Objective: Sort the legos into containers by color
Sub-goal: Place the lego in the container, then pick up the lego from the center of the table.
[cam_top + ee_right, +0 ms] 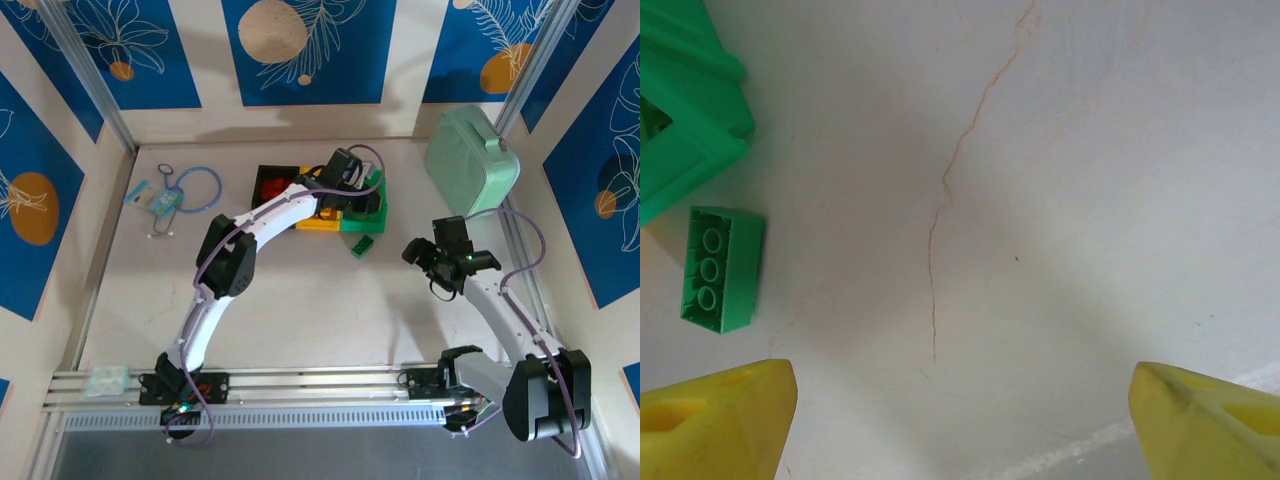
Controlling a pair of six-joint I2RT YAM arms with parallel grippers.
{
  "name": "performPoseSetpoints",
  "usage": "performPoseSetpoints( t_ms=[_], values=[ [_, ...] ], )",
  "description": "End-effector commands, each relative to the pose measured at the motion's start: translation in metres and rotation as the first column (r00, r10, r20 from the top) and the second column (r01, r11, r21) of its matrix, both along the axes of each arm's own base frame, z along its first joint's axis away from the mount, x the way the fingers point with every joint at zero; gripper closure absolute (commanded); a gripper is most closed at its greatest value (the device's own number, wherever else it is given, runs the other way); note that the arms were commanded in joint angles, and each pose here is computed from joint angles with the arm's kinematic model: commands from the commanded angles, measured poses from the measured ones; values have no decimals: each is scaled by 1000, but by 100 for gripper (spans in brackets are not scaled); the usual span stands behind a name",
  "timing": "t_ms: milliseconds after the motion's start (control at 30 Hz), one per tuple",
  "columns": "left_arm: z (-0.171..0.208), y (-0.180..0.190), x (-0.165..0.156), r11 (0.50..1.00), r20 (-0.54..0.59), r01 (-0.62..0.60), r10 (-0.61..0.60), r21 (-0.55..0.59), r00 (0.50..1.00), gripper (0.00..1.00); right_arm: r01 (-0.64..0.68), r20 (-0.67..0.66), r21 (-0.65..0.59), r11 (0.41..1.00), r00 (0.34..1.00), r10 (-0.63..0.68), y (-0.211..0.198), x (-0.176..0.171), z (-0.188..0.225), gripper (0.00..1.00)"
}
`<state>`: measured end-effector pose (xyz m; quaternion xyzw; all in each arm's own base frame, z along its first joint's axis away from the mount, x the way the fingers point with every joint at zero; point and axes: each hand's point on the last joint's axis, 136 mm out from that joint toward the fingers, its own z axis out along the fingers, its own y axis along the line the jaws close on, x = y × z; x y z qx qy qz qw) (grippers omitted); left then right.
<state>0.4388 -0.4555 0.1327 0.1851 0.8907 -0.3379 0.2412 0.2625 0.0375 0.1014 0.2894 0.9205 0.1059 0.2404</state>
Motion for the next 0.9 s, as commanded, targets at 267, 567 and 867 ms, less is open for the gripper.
performPoseSetpoints(
  t_ms=[267, 567, 867],
  values=[
    [30, 12, 5, 999, 34, -30, 29, 26, 999, 31, -19, -1, 19, 1000, 1000, 19, 2, -8, 6, 13],
    [55, 42, -21, 999, 111, -49, 48, 14, 993, 31, -74, 13, 41, 996, 997, 74, 14, -3, 7, 14],
    [55, 83, -57, 997, 168, -72, 67, 29, 984, 33, -194, -39, 15, 981, 980, 194, 45, 6, 0, 14]
  ],
)
